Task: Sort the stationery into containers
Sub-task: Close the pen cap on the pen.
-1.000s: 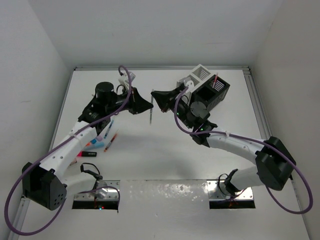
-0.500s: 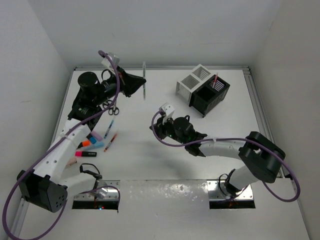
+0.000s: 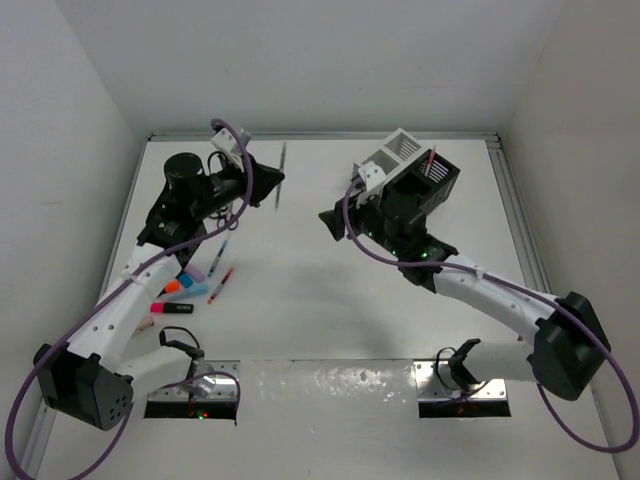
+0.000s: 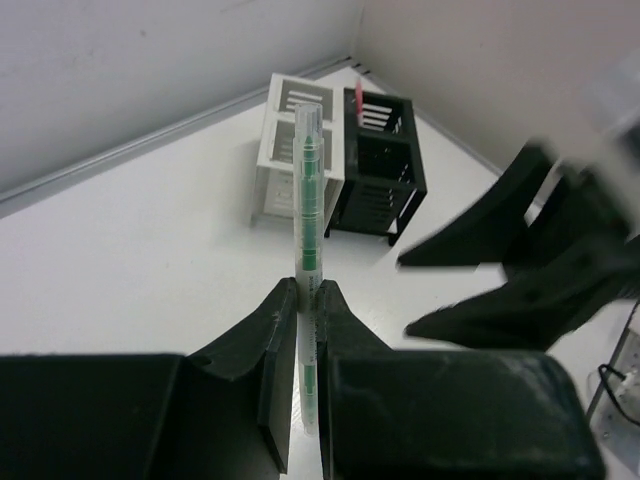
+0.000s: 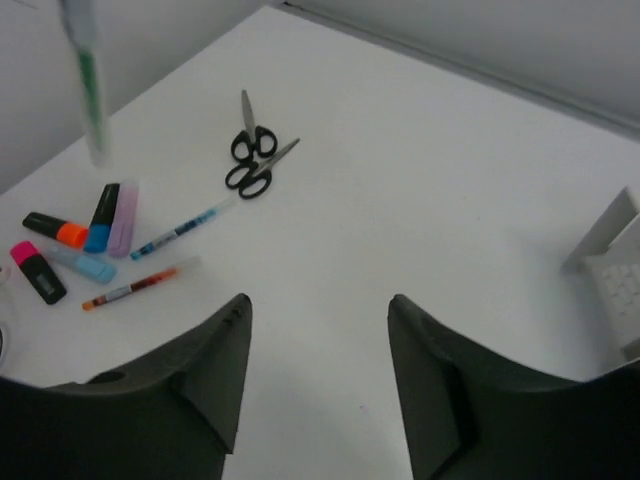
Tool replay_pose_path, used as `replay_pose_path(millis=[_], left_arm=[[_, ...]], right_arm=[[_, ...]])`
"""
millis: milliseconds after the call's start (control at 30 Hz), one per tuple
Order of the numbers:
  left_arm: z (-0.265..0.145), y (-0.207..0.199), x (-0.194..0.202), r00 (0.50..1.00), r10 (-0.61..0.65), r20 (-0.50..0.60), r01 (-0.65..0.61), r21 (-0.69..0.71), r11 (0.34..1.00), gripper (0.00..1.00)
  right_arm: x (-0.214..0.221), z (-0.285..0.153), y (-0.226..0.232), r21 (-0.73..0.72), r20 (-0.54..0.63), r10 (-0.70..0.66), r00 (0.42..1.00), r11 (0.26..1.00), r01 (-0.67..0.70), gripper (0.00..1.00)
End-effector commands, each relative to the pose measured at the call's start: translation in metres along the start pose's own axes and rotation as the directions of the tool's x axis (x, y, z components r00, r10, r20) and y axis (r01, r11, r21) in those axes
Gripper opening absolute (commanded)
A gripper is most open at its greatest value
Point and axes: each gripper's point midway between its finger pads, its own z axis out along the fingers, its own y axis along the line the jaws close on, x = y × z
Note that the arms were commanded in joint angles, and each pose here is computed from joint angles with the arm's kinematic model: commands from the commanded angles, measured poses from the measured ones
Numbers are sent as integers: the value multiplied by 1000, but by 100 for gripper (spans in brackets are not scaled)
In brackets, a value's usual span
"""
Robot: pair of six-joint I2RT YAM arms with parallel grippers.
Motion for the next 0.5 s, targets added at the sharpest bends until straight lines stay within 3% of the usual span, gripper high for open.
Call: replay_pose_path(millis=[0,200,467], left_arm=[[-6,-5,13,996,83,-26,-83,4,997,0],[-8,-15,23,988,151,-40,-149,42,988,0],[-9,-23,25,985,166,-40,-163,64,984,0]], right_arm=[[-86,-13,12,-53,137,-92,986,994,100,58],[-159,-16,39,-161,291,-16,956,985,65,61],[-175,10,52,-239,320,143,937,969,-66,57]])
